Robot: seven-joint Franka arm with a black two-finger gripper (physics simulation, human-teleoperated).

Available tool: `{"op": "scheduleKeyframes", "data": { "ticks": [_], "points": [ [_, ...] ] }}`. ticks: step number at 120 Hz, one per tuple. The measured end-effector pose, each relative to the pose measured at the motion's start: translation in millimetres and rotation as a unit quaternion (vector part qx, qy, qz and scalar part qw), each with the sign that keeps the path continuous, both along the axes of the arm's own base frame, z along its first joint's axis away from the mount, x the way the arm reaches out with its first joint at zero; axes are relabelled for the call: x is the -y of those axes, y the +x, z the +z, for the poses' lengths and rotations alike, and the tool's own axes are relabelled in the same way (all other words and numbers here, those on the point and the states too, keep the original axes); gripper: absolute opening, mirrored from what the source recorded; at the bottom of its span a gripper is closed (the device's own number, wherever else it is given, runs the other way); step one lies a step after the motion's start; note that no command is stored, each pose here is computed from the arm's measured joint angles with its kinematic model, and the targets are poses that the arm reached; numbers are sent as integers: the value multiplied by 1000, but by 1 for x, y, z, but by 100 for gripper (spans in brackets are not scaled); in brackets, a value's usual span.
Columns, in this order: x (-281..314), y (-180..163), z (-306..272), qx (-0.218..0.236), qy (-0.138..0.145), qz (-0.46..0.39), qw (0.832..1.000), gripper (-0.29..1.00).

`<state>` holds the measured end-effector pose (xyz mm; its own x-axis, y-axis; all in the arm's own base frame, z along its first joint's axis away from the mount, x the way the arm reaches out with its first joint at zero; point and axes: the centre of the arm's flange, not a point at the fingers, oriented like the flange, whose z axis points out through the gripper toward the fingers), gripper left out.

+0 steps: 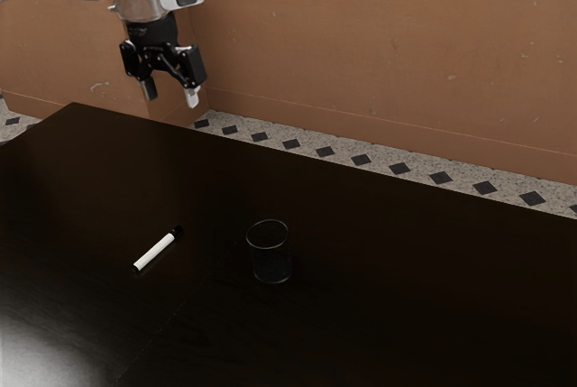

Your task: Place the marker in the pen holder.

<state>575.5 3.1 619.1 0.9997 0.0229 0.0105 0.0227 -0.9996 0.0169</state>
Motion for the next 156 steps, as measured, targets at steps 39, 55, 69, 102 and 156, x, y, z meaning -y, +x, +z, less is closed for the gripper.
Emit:
{"op": "scheduleKeyframes", "data": {
  "ticks": [39, 55, 69, 102, 156],
  "points": [
    [-102, -3, -218, -113, 2, 84, 990, 66],
    [-137, -6, -305, -134, 3, 110, 985, 50],
    [-125, 3, -310, -105, 11, 84, 991, 41],
    [-109, 9, -325, -71, 29, -11, 997, 34],
    [-115, 20, -358, -26, 42, -88, 995, 33]
  ]
}}
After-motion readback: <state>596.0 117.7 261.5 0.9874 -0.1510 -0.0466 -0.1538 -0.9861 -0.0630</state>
